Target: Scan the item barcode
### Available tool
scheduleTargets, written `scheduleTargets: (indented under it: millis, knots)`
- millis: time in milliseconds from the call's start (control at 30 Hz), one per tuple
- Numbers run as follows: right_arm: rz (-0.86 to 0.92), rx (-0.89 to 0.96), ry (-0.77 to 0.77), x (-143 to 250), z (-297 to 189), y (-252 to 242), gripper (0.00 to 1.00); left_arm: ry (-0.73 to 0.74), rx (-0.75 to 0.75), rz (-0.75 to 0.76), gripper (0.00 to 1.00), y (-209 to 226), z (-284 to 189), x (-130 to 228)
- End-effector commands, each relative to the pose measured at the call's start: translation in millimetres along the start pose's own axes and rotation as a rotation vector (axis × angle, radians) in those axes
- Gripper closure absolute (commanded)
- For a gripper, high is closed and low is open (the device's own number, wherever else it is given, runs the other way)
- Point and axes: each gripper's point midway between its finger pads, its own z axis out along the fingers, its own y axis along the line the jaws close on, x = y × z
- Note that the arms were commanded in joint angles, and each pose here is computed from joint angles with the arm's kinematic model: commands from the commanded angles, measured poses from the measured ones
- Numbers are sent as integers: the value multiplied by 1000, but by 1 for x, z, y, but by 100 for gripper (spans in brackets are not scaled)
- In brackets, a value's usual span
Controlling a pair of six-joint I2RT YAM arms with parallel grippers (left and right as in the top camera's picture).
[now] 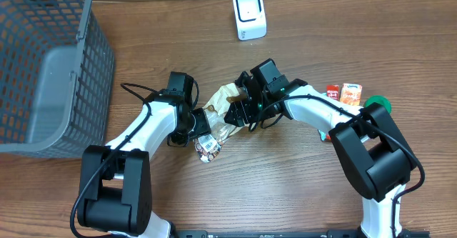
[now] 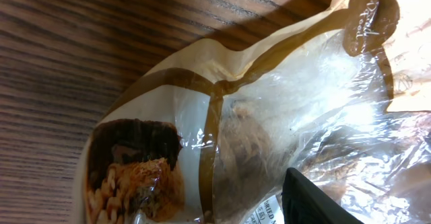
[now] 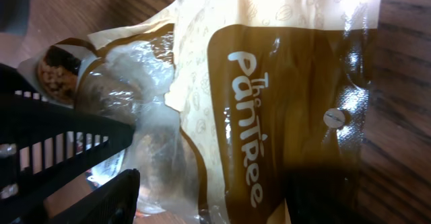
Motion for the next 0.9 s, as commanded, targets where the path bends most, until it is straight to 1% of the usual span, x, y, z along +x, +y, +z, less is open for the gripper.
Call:
scheduleTargets:
  millis: [0, 133, 233, 300, 400, 467, 600, 633, 667, 733, 800, 867]
  knots:
    - [8, 20, 20, 8, 10, 2, 30, 22, -4, 30, 48, -1, 7, 6]
    - [-4, 15, 31, 12, 14, 9, 30, 11, 2, 32, 48, -3, 7, 3]
    - [8, 12, 38, 15, 17, 14, 33, -1, 8, 34, 47, -4, 7, 0]
    - [6, 15, 37, 15, 17, 14, 41, -8, 13, 34, 46, -6, 6, -2]
    - [7, 14, 30, 13, 15, 14, 40, -11, 10, 39, 45, -7, -7, -11]
    - [10, 14, 23, 10, 12, 13, 36, -24, 14, 37, 43, -10, -19, -21]
    - [16, 17, 28, 11, 11, 12, 29, -56, 28, 20, 33, -15, -44, -41]
    - [17, 18, 29, 12, 11, 11, 28, -56, 27, 18, 28, -15, -47, -43]
    - [18, 19, 31, 12, 11, 11, 27, -52, 25, 13, 16, -15, -50, -43]
    - [19, 20, 32, 13, 11, 11, 27, -41, 20, 7, 8, -13, -50, -41]
    - [19, 20, 32, 13, 11, 11, 27, -30, 14, 4, 5, -10, -48, -39]
    - [20, 20, 33, 13, 11, 11, 27, -23, 9, 2, 1, -8, -45, -36]
